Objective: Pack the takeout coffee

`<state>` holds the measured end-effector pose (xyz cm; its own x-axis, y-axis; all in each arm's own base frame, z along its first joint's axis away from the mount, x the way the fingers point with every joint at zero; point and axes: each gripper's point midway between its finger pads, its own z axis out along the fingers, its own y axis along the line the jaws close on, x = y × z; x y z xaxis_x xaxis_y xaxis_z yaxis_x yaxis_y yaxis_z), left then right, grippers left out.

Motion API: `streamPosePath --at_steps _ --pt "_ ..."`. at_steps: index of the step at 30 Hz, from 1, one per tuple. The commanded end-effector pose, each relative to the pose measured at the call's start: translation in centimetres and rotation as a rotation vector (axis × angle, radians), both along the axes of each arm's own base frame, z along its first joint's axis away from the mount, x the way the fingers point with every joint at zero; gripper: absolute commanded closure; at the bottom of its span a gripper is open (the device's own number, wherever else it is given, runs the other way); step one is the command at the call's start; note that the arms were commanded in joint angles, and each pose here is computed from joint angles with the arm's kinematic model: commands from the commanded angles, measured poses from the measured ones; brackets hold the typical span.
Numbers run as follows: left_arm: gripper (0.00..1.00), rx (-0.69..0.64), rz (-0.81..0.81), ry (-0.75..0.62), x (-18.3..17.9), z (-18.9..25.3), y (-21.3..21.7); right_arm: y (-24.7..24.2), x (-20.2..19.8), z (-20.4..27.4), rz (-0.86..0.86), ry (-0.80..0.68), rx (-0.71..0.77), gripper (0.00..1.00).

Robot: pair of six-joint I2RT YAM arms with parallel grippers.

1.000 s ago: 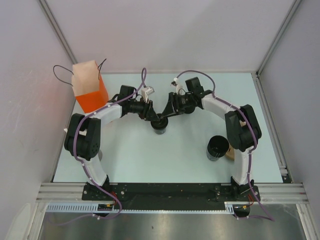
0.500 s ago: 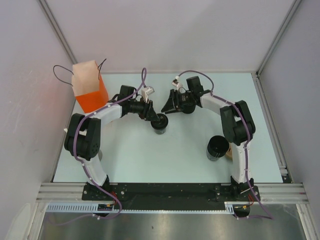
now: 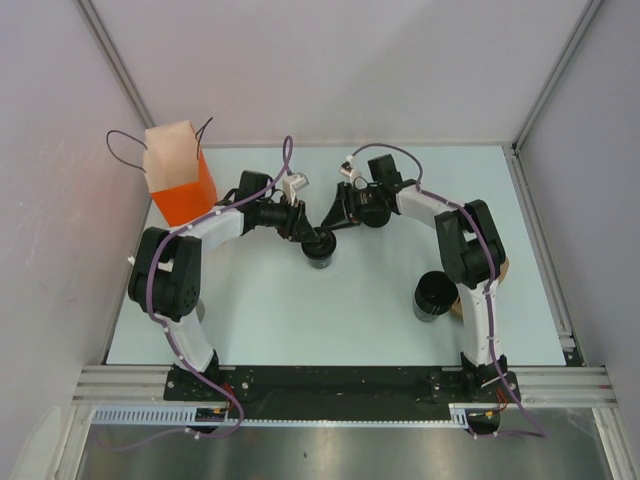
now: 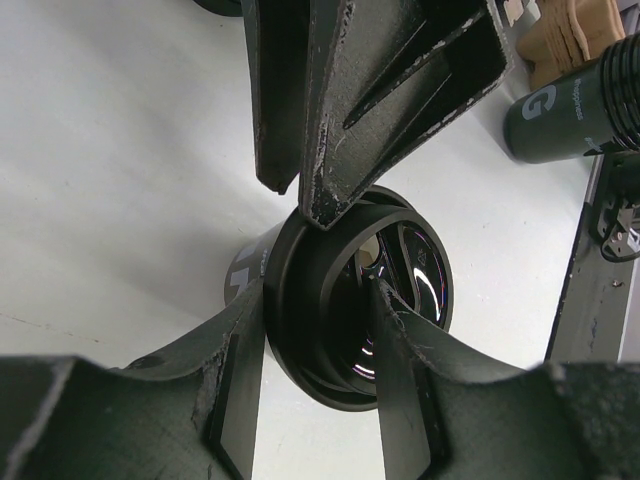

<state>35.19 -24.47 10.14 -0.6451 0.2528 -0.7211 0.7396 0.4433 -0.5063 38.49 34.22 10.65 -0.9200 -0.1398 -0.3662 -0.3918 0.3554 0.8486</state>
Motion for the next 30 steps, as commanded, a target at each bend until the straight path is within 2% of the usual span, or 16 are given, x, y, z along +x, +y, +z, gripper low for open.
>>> streamPosePath --at_steps 1,17,30 --pt "0.60 0.195 0.045 0.049 -1.2 -5.0 2.5 0.3 -0.7 -1.5 0.028 -0.038 -0.091 0.57" --pt "0.62 0.273 0.059 0.016 -1.3 -5.5 3.5 -2.9 -3.9 -9.1 0.086 -0.113 -0.468 0.57" --pt "0.61 0.285 0.057 -0.018 -1.4 -4.5 3.5 -5.2 -6.0 -12.0 0.125 -0.076 -0.588 0.57"
